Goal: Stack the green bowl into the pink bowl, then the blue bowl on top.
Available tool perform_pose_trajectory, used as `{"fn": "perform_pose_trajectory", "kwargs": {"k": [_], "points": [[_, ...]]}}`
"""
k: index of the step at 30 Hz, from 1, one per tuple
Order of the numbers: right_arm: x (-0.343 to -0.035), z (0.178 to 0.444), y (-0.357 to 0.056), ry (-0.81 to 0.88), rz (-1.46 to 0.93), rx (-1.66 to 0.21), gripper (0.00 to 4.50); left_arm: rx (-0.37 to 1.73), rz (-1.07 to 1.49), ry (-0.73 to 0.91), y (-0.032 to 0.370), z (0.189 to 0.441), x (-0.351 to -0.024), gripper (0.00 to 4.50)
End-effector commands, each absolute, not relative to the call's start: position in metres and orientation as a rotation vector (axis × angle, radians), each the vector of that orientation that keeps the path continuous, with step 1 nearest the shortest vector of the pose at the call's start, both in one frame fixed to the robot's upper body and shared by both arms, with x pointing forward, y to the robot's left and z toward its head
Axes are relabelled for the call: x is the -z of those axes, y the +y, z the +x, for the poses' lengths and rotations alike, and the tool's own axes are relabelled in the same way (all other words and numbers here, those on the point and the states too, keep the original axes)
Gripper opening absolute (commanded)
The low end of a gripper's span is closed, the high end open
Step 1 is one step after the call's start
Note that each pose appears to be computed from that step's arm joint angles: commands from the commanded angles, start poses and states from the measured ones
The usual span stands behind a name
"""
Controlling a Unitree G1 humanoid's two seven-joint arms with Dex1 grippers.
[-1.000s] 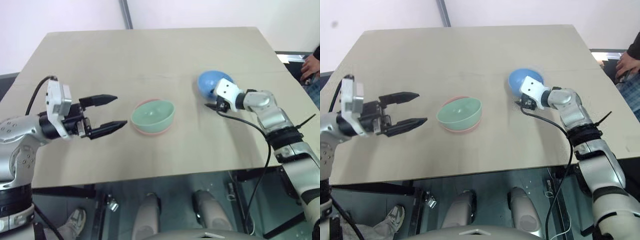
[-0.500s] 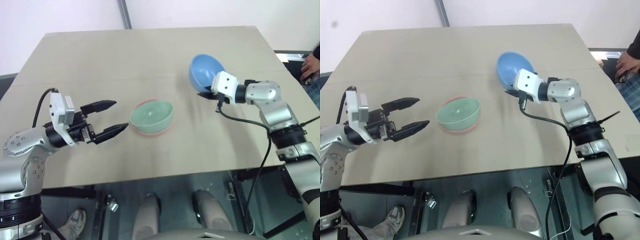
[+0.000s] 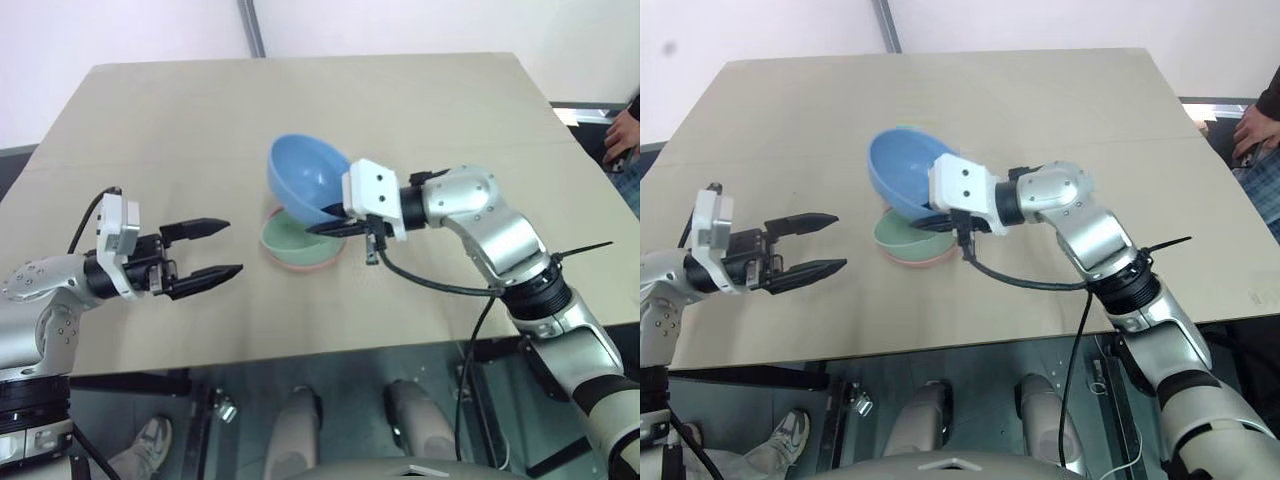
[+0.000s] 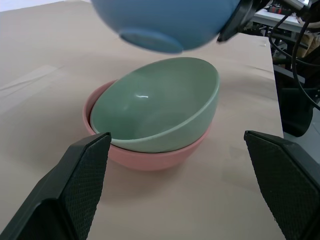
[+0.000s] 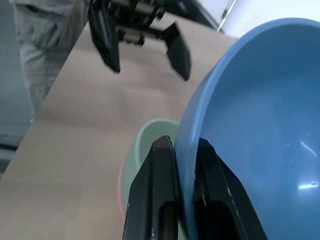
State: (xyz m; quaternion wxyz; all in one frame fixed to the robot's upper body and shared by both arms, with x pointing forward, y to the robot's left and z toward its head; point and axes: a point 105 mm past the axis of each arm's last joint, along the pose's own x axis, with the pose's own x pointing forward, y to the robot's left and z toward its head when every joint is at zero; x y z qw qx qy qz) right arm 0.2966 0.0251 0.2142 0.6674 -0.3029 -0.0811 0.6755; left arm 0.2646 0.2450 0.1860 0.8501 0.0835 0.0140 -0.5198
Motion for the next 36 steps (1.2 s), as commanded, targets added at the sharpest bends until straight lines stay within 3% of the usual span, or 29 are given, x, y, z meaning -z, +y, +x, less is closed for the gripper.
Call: {"fn": "perform_pose_trajectory", "kwargs": {"k": [1, 2, 3, 6, 7, 14, 17, 23, 28, 31, 32, 33, 36], "points": [[-0.213, 0.297, 0.028, -0.179, -0.726, -1.540, 0.02, 1.091, 0.218, 0.010, 0.246, 0.262, -0.196, 4.50], [-0.210, 0.297, 0.028, -0.168, -0.733, -1.543, 0.94, 1.088, 0.217, 0.011, 0.247, 0.262, -0.196, 4.50], [-0.208, 0.298, 0.027, -0.168, -0.738, -1.541, 1.17, 1.082, 0.213, 0.012, 0.247, 0.261, -0.196, 4.50], [-0.213, 0.295, 0.027, -0.219, -0.748, -1.530, 2.66, 1.073, 0.196, 0.024, 0.247, 0.258, -0.196, 4.50], [-0.217, 0.291, 0.027, -0.242, -0.731, -1.535, 2.95, 1.074, 0.193, 0.025, 0.246, 0.256, -0.195, 4.50], [-0.254, 0.282, 0.006, -0.358, -0.604, -1.462, 2.95, 0.953, 0.211, -0.047, 0.246, 0.263, -0.198, 4.50], [-0.257, 0.284, -0.023, -0.315, -0.545, -1.357, 2.95, 0.941, 0.180, -0.095, 0.245, 0.261, -0.201, 4.50], [-0.210, 0.280, -0.122, -0.003, -0.538, -1.081, 2.95, 0.832, 0.202, -0.055, 0.251, 0.247, -0.189, 4.50], [-0.201, 0.273, -0.163, 0.092, -0.482, -0.938, 2.95, 0.824, 0.181, -0.019, 0.256, 0.234, -0.189, 4.50], [-0.203, 0.268, -0.172, 0.100, -0.426, -0.919, 3.64, 0.832, 0.174, 0.009, 0.260, 0.228, -0.188, 4.50], [-0.204, 0.268, -0.173, 0.093, -0.438, -0.907, 4.17, 0.835, 0.172, 0.014, 0.260, 0.227, -0.188, 4.50], [-0.206, 0.270, -0.175, 0.076, -0.457, -0.883, 4.36, 0.836, 0.172, 0.017, 0.260, 0.226, -0.188, 4.50], [-0.206, 0.268, -0.176, 0.077, -0.447, -0.883, 4.36, 0.838, 0.173, 0.028, 0.260, 0.224, -0.189, 4.50]]}}
